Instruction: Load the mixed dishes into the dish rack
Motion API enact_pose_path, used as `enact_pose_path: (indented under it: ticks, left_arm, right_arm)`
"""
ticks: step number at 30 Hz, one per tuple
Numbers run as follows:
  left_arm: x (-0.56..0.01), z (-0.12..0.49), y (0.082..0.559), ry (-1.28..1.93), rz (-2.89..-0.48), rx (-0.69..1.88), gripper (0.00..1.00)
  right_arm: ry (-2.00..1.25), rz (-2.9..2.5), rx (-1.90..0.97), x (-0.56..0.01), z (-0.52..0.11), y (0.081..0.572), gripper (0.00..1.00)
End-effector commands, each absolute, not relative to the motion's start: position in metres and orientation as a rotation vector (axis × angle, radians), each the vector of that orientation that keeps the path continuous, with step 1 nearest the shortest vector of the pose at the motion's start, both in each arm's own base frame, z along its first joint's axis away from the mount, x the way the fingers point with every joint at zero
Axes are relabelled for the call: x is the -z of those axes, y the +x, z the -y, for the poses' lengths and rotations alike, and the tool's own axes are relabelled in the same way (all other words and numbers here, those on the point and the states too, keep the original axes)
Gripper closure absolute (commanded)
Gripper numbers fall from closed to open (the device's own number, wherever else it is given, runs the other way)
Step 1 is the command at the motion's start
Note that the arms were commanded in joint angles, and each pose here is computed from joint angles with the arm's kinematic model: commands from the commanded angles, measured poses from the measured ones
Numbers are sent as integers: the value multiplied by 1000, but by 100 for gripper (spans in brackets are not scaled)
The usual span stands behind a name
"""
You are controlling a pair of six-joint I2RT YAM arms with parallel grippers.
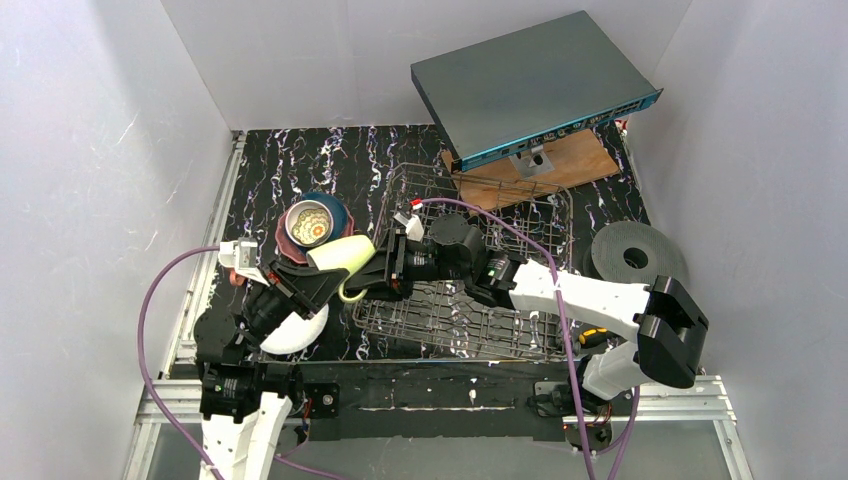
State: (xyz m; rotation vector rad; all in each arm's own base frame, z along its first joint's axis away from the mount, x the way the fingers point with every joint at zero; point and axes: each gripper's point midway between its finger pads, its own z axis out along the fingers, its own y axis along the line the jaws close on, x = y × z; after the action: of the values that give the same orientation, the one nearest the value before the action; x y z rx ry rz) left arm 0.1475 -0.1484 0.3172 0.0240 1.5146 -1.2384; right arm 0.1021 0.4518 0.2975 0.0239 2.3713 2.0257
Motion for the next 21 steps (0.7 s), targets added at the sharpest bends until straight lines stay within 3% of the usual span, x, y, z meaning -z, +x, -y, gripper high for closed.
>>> enact_pose_path:
  ticks: [1, 4, 7, 9, 12, 14, 16, 21]
  left_arm:
    - [-352, 148, 128, 106, -1367, 1240, 100]
    - [-351, 147, 129, 94, -1362, 1246, 100]
    - [-349, 147, 131, 74, -1385, 1252, 100]
    - [-343, 145, 137, 19, -1429, 1246, 97]
    - [-321, 137, 146, -123, -1563, 1208, 38]
    - [-313, 131, 147, -173, -1617, 1158, 12]
    - [-307, 125, 145, -195, -1649, 1107, 2]
    - [-297, 102, 136, -285, -1726, 928, 2]
  right_arm:
    - [7, -2224, -2124, -336, -456, 106, 61]
    - [2, -2215, -2160, -339, -460, 105, 76]
    - [12, -2194, -2178, -338, -459, 106, 99]
    - [15, -2185, -2169, -337, -456, 106, 99]
    - [31, -2144, -2136, -337, -446, 113, 99]
    - [46, -2128, -2083, -332, -435, 121, 99]
    - [71, -2138, -1999, -319, -420, 133, 99]
    - [117, -2143, -1756, -286, -363, 169, 99]
